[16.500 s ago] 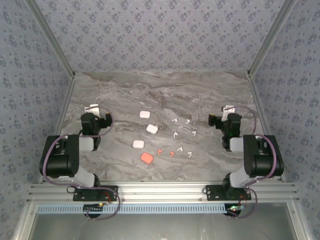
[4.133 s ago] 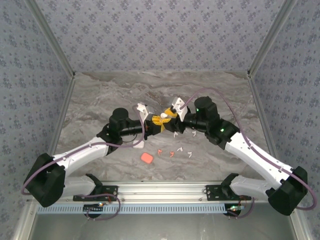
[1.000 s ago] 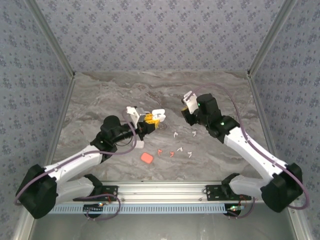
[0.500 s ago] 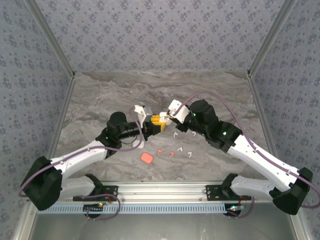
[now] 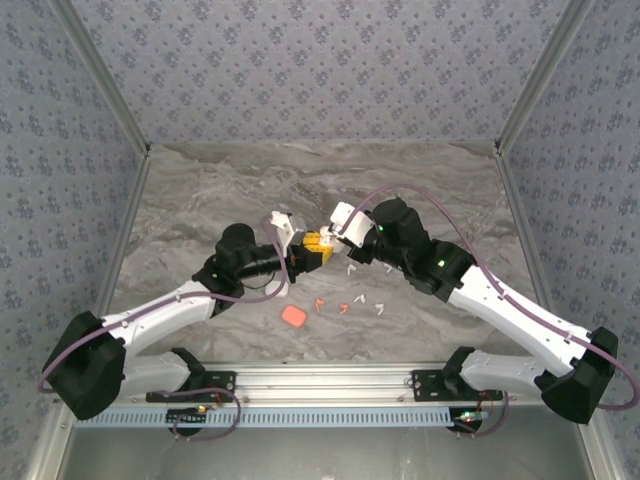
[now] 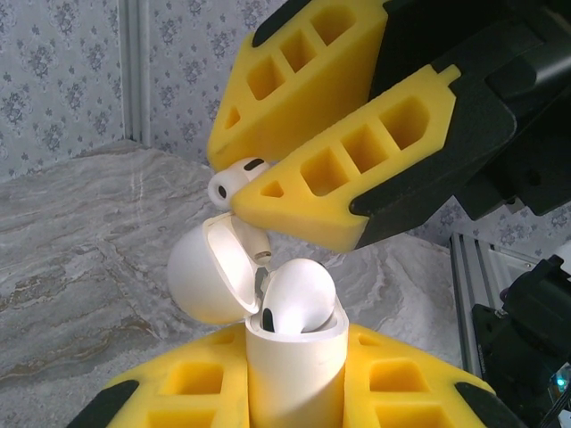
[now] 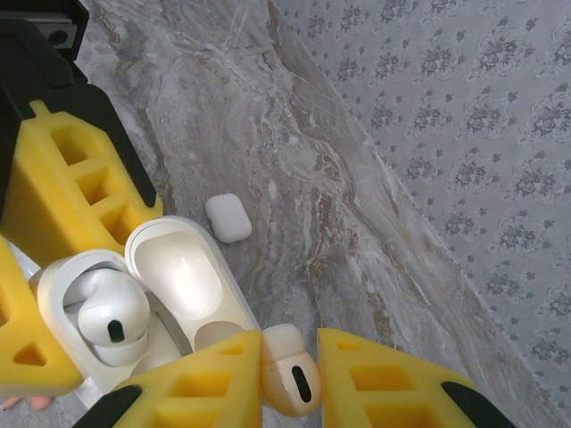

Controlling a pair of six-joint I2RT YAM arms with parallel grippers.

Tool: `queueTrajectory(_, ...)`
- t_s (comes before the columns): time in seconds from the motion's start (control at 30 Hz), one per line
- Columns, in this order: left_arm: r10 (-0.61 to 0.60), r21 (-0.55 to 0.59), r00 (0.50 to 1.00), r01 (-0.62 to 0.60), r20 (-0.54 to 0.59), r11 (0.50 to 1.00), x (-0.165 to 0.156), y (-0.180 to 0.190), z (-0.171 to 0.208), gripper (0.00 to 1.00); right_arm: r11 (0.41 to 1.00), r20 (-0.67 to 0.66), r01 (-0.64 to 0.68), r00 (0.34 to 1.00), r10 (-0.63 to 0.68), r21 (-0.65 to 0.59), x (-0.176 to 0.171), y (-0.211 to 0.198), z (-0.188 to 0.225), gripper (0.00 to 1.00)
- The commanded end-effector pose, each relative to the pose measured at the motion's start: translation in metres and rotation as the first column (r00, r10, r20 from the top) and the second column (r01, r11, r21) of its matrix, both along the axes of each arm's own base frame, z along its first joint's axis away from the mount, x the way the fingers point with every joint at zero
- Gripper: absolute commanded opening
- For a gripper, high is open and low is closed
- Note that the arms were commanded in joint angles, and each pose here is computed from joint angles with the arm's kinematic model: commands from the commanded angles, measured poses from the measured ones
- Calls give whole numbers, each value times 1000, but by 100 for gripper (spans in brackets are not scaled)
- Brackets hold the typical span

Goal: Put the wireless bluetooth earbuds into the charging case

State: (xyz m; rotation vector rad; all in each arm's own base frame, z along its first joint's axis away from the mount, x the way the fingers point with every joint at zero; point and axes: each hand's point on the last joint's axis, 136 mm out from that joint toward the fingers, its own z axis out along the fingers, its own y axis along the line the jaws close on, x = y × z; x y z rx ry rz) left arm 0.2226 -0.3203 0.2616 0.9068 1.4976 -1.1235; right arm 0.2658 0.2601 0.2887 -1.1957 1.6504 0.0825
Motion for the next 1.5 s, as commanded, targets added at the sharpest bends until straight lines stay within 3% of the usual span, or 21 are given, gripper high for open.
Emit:
queueTrajectory(0.0, -21, -32, 998, 23, 61, 999, -3, -4, 23, 0, 1000, 10, -21, 1000, 21, -13, -5, -1, 8, 22)
queueTrajectory(0.63, -23, -30, 998, 25, 66, 999, -3, -4, 23, 0, 996, -75, -91, 993, 90, -16, -19, 5, -4, 22)
queueTrajectory(1.23, -34, -45, 995, 38, 99, 998, -9, -3, 29, 0, 979, -214, -170, 958, 192, 115, -27, 15, 4, 26)
queueTrajectory(1.47, -34, -45, 994, 39, 102, 998, -9, -3, 28, 0, 982, -234, -166, 955, 183, 91, -25, 15, -4, 26)
